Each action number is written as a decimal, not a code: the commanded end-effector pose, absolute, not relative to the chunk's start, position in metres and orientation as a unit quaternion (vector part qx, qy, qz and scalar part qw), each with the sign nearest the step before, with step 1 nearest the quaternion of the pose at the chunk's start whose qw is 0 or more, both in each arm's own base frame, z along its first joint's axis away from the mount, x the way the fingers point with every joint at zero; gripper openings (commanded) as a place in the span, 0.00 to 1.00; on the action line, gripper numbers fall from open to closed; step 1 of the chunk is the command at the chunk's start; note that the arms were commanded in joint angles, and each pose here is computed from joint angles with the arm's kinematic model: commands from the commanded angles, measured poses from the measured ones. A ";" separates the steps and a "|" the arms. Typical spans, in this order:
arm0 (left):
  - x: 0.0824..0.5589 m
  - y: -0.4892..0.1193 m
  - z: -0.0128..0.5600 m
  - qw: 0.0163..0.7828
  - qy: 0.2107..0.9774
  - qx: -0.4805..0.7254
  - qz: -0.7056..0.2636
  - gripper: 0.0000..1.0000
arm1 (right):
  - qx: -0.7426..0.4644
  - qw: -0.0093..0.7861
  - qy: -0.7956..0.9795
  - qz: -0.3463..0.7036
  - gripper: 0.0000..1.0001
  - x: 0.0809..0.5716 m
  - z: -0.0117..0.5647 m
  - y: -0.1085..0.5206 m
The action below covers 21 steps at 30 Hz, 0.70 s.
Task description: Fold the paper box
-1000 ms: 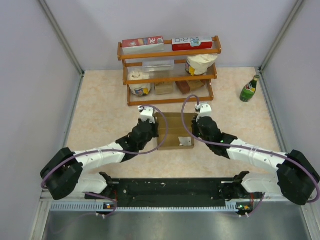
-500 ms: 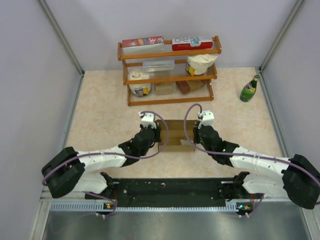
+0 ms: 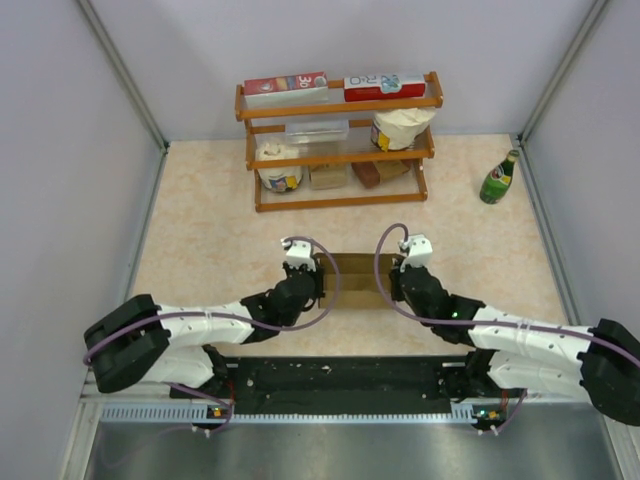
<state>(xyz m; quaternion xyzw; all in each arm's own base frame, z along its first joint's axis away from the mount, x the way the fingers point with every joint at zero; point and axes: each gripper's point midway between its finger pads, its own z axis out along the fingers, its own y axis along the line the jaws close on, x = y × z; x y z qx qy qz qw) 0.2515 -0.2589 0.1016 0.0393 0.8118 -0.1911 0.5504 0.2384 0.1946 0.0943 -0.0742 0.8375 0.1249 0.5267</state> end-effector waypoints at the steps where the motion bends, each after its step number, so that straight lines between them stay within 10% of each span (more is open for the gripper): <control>1: 0.236 -0.275 0.111 0.545 0.803 0.040 -0.238 0.17 | -0.078 0.524 0.830 0.175 0.00 0.224 0.101 0.211; 6: 0.229 -0.270 0.108 0.549 0.803 0.038 -0.230 0.00 | -0.083 0.527 0.826 0.183 0.10 0.217 0.106 0.210; 21: 0.219 -0.252 0.089 0.579 0.799 0.028 -0.160 0.00 | -0.101 0.511 0.822 0.231 0.42 0.191 0.122 0.202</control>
